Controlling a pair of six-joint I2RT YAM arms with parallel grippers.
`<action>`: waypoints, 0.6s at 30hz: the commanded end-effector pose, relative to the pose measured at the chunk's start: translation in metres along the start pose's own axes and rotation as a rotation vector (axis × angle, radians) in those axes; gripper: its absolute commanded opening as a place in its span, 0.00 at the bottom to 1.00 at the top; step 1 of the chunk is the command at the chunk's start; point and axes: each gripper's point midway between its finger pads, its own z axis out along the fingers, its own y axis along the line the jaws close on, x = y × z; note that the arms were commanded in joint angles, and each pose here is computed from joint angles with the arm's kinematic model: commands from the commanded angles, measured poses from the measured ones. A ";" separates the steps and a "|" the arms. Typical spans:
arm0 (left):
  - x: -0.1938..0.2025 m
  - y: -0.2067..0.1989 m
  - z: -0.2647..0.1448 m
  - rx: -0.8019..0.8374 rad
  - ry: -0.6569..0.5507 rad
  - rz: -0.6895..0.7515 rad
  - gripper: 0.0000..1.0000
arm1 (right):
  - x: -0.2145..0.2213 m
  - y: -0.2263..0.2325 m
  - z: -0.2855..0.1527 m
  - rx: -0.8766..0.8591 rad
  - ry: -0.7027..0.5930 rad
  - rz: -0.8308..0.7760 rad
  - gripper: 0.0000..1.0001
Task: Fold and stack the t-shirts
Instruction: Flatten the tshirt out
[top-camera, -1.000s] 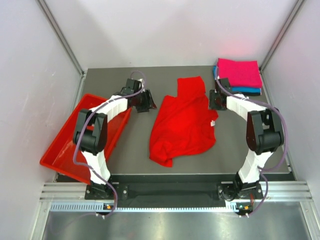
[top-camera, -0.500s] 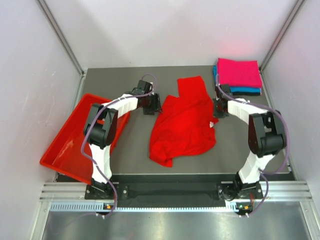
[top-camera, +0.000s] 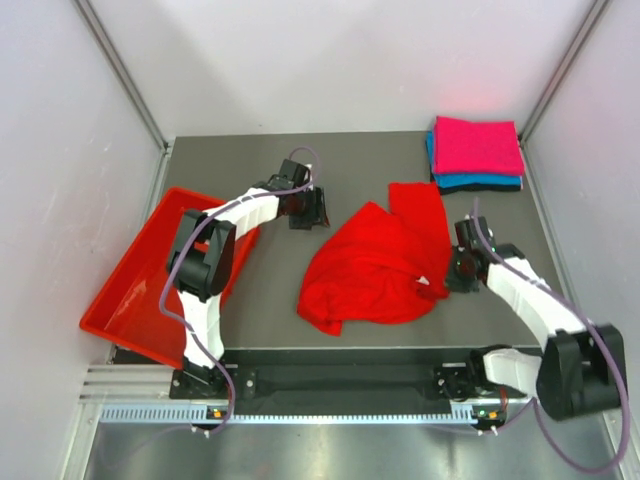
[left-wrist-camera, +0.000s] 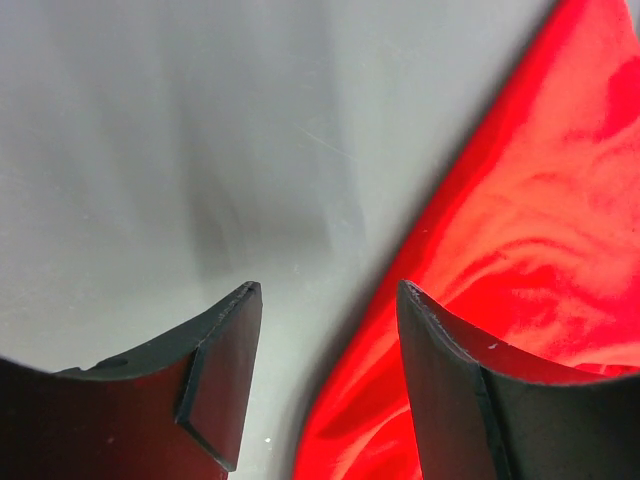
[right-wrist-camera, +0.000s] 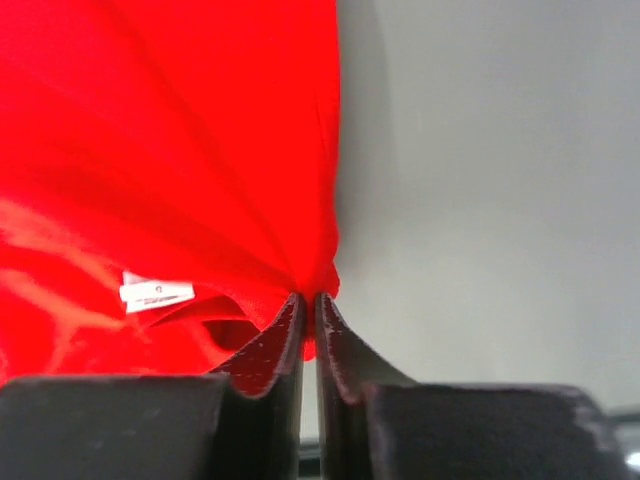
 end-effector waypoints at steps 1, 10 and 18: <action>-0.009 -0.024 -0.010 0.080 -0.018 0.027 0.61 | 0.013 0.002 -0.021 -0.052 -0.020 0.141 0.11; 0.024 -0.030 0.016 0.099 0.066 0.053 0.63 | -0.079 0.017 -0.047 -0.091 -0.264 0.020 0.42; 0.051 -0.028 0.026 0.117 0.150 0.057 0.55 | -0.142 0.034 0.007 -0.082 -0.241 -0.067 0.40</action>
